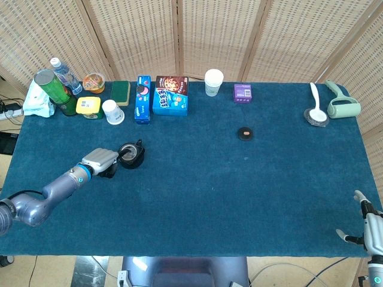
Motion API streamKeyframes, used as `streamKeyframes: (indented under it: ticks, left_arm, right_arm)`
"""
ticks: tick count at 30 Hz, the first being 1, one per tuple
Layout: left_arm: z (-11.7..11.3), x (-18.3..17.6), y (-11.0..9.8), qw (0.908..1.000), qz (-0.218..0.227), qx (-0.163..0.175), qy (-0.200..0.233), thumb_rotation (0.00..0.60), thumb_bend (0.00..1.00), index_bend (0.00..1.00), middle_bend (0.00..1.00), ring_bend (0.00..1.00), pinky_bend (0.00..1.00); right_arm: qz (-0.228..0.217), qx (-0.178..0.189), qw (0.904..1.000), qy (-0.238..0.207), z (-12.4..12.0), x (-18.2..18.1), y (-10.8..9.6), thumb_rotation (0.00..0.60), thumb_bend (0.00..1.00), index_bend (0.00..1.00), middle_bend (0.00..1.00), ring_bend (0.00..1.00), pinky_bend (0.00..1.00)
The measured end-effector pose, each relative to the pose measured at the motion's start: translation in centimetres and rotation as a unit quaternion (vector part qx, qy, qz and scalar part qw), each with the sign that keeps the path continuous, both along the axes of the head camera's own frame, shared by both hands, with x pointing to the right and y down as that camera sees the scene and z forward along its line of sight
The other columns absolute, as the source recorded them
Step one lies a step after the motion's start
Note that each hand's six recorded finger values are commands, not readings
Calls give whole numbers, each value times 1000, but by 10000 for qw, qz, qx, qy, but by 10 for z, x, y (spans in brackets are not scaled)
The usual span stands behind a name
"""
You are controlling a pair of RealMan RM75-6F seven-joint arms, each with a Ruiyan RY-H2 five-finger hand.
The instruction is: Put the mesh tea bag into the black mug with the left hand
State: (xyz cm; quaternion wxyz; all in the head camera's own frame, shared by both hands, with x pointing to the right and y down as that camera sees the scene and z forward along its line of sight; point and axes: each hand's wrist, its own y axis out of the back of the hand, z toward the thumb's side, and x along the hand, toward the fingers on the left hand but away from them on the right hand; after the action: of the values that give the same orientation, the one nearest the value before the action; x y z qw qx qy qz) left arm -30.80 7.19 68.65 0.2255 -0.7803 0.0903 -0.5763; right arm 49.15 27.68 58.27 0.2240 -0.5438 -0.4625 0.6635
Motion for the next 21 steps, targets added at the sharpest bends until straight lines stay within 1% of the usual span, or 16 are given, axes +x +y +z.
streamKeyframes:
  ticks: [4, 6, 10, 12, 13, 15, 17, 18, 20, 21]
  left_arm:
    - [-11, -6, 0, 9996, -138, 201, 124, 600, 840, 0, 1000, 1000, 947]
    - [-18, -11, 0, 9987, -265, 364, 226, 600, 831, 0, 1000, 1000, 933]
    - [-34, -25, 3, 9949, -557, 722, 426, 600, 793, 0, 1000, 998, 870]
    - [-43, -35, 6, 9914, -737, 936, 537, 600, 753, 0, 1000, 970, 840]
    - [-46, -39, 8, 9895, -817, 1037, 587, 600, 711, 0, 996, 938, 823]
    - [-55, -49, 11, 9840, -1002, 1304, 691, 600, 644, 0, 945, 856, 797]
    - [-64, -60, 16, 9772, -1174, 1598, 765, 600, 584, 0, 828, 737, 735]
    - [-69, -65, 19, 9740, -1242, 1723, 784, 600, 568, 0, 787, 697, 709]
    - [-79, -78, 27, 9665, -1401, 1996, 797, 600, 535, 0, 668, 579, 622]
    - [-83, -84, 32, 9633, -1470, 2101, 796, 600, 528, 0, 630, 541, 593]
  right_arm:
    - [-89, 4, 10000, -30, 2, -4, -4, 600, 31, 89, 202, 350, 241]
    - [-156, 10, 9999, -40, 2, -7, -7, 600, 31, 89, 202, 350, 241]
    - [-276, 36, 9996, -54, 3, -13, -13, 600, 30, 90, 202, 349, 241]
    - [-376, 65, 9993, -66, 2, -17, -18, 600, 31, 94, 202, 349, 241]
    - [-414, 75, 9991, -71, 3, -19, -20, 600, 31, 97, 202, 349, 241]
    - [-498, 97, 9987, -88, 3, -23, -25, 600, 30, 101, 202, 348, 240]
    - [-574, 125, 9982, -105, 3, -27, -29, 600, 30, 104, 202, 347, 240]
    - [-628, 147, 9979, -116, 3, -30, -31, 600, 31, 107, 202, 346, 240]
    - [-715, 210, 9971, -128, 1, -35, -35, 600, 31, 111, 202, 339, 240]
    - [-770, 269, 9966, -138, 0, -38, -38, 600, 31, 114, 202, 332, 238]
